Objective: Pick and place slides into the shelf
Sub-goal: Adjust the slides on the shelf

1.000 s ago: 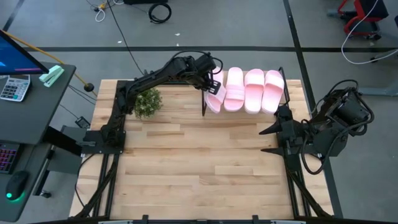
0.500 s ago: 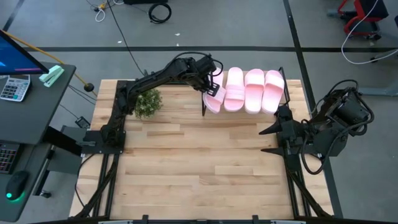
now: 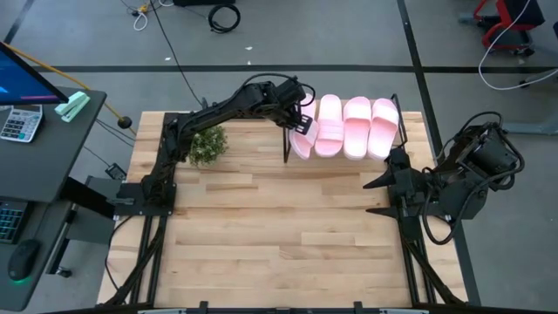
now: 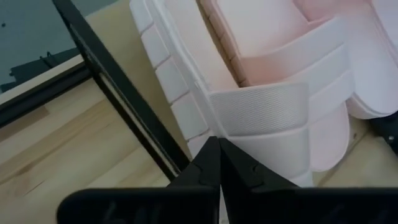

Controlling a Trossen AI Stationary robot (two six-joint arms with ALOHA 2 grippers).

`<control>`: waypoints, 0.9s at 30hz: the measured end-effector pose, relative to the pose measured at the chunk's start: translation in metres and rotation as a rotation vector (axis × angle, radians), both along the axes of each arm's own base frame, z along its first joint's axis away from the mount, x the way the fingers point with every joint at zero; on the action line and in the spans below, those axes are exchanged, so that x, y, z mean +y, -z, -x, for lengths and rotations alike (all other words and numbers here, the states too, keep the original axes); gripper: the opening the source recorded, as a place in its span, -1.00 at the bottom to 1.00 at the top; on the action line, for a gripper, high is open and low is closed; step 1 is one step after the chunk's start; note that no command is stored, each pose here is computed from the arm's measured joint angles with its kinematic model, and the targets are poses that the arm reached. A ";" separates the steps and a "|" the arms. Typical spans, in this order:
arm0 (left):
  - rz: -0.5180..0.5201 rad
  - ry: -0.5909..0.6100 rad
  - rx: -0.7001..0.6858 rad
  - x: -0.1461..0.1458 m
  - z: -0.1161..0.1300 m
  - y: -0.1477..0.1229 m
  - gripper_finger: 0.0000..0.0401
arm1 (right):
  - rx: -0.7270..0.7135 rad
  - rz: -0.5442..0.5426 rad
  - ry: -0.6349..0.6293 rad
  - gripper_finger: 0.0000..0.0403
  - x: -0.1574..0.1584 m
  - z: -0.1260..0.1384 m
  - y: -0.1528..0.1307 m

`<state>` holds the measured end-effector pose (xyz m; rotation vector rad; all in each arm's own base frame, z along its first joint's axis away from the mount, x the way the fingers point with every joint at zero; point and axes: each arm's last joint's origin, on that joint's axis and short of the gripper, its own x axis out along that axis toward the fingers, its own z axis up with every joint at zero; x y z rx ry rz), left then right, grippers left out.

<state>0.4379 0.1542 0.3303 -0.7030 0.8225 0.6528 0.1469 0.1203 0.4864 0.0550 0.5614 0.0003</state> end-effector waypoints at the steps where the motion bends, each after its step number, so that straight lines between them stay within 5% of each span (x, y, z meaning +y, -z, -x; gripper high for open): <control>1: 0.000 0.002 -0.006 0.000 -0.001 0.000 -0.95 | 0.000 0.000 0.000 0.29 0.000 0.000 0.000; 13: -0.008 0.011 0.010 -0.004 -0.001 0.000 -0.97 | 0.000 0.007 -0.004 0.29 0.000 0.000 0.000; 27: -0.084 0.045 0.002 -0.005 0.006 -0.014 -0.59 | 0.022 0.029 -0.003 0.29 -0.001 0.001 0.002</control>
